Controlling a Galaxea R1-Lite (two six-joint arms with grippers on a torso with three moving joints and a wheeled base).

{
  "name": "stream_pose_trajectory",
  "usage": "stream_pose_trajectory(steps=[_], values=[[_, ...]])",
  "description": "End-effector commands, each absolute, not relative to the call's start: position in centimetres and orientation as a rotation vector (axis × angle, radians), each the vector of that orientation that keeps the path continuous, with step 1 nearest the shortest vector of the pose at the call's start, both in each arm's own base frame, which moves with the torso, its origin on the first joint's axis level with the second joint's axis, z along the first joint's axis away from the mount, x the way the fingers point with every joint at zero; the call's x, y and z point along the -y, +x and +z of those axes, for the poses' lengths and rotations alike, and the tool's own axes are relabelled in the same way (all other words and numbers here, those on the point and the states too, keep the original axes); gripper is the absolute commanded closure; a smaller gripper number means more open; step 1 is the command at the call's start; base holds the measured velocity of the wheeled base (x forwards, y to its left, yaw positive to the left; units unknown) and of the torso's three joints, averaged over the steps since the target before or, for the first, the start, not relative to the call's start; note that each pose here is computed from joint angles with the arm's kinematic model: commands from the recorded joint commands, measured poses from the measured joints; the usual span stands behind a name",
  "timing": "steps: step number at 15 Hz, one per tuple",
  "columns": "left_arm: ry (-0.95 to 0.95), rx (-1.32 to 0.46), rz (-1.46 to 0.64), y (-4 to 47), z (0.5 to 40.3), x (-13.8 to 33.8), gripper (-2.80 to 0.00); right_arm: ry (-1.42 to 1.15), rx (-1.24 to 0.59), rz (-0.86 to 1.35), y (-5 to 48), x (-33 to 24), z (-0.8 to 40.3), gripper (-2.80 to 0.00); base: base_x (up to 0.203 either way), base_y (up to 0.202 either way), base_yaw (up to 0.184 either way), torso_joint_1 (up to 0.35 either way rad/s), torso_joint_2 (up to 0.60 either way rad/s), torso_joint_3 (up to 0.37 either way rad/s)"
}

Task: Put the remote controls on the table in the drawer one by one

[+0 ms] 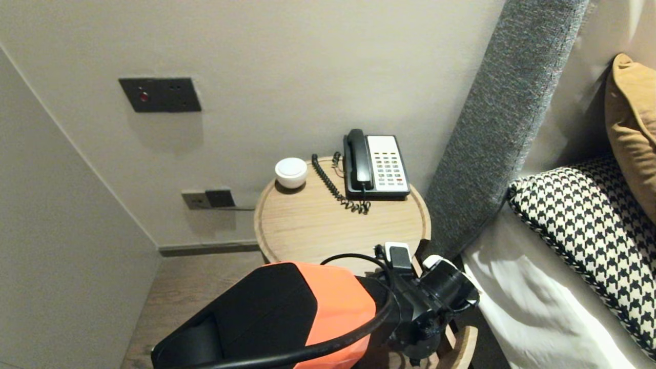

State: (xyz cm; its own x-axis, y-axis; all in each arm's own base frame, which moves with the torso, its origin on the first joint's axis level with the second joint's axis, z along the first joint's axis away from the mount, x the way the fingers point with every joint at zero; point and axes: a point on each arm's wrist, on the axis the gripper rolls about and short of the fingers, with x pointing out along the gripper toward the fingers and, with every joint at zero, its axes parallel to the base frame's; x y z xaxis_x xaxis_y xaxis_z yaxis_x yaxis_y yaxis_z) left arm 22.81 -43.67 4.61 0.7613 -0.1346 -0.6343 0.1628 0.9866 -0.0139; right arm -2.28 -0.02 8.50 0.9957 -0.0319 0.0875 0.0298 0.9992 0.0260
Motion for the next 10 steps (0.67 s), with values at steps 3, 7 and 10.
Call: stream_pose_trajectory(steps=[3,7,10], values=[[0.066,-0.588,-0.156,22.9,3.2,44.8,0.00,0.025,0.049,-0.032,-2.0,0.0,7.4,0.00,0.000,0.000,0.000,0.000,0.00,0.000],[0.074,-0.588,-0.158,22.7,2.6,45.0,0.00,0.025,0.049,-0.032,-2.0,0.0,7.4,0.00,0.000,0.000,0.000,0.000,0.00,0.000],[0.074,-0.591,-0.153,22.7,2.5,44.9,0.00,0.025,0.049,-0.032,-2.0,0.0,7.4,0.00,0.000,0.000,0.000,0.000,0.00,0.000]])
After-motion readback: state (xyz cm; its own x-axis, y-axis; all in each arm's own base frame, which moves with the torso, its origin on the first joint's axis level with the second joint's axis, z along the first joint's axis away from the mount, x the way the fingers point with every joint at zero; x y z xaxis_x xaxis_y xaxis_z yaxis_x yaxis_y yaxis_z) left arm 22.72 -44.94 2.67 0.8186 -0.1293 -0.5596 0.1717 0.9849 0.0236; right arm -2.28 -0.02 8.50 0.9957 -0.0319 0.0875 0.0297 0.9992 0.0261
